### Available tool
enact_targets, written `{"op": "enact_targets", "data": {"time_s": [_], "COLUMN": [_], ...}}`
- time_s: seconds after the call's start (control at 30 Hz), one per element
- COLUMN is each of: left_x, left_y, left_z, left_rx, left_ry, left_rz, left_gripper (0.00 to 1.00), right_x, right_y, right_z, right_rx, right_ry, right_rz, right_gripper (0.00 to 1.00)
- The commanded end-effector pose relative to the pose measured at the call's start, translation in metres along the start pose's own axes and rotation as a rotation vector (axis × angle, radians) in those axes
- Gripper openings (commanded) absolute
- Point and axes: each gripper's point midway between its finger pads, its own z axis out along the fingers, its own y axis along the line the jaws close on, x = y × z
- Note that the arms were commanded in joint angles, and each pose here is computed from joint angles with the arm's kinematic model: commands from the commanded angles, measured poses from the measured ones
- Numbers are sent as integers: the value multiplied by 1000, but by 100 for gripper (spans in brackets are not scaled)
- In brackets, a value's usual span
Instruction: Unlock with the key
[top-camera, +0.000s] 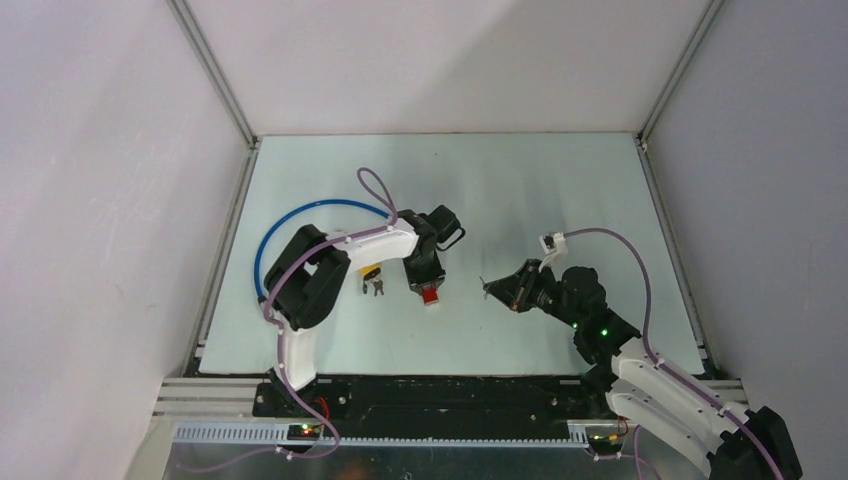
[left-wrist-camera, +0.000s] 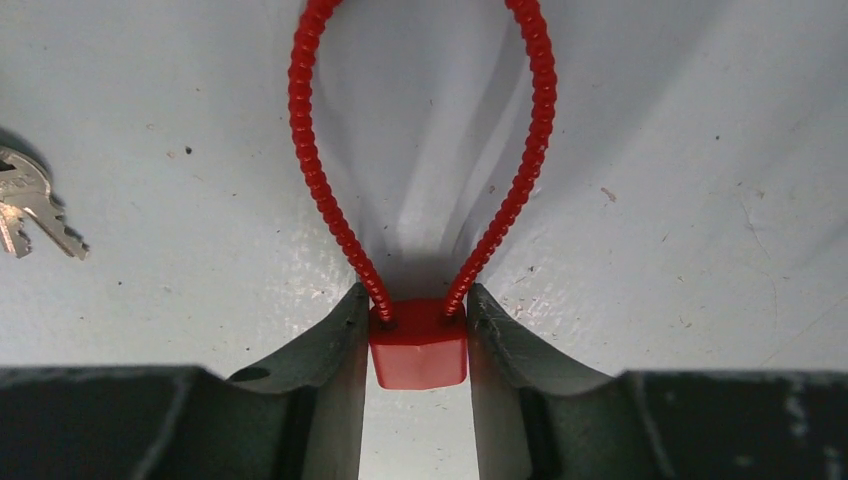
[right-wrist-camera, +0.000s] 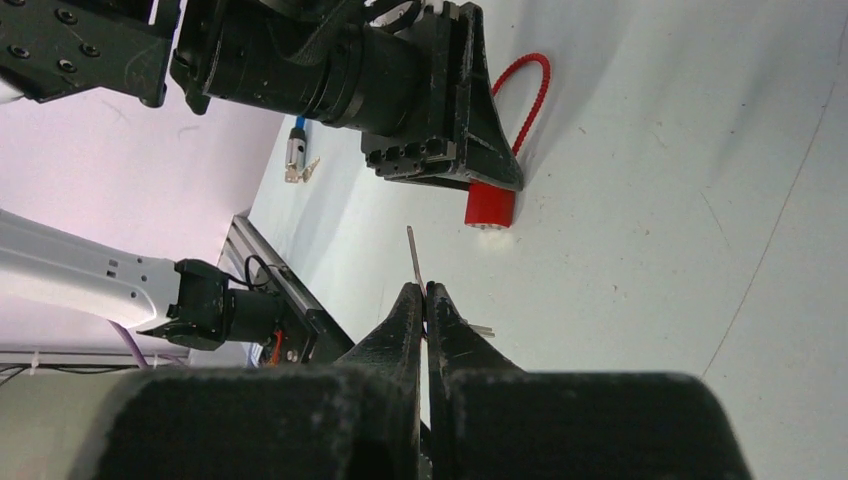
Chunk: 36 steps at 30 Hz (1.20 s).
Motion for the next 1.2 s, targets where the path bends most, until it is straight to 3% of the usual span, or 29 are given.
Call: {"op": "enact_targets", "data": {"time_s": [0.0,0.03,0.07,0.13,0.57,1.17], "left_x": [-11,-12,-14,-16,-26,-17], "left_y": [-5,-6,-8,-12,-26,-36], "left_z": [-5,-8,-16,-29,-119,-135], "left_rx": [36,45,68,105,347,443], "left_ry": [-27,-29,-39,-47,-111,-67], "left_rz": [-65,-68,-74,-89,-177,-183], "left_gripper": [29,26,13,2,0,0], "right_x": [-2,1,2,4,17,18], "right_y": [13,15,16,18,34,49], "right_z": [2,4,5,8,30,59], "right_rx": [-83,-98,-100,-97,-88,-102], "right_ry": [-33,-32,-32,-36,-47,-53], "right_rz": [-9,-13,-14,-14,-29,-36], "right_gripper": [0,0,0,0,0,0]}}
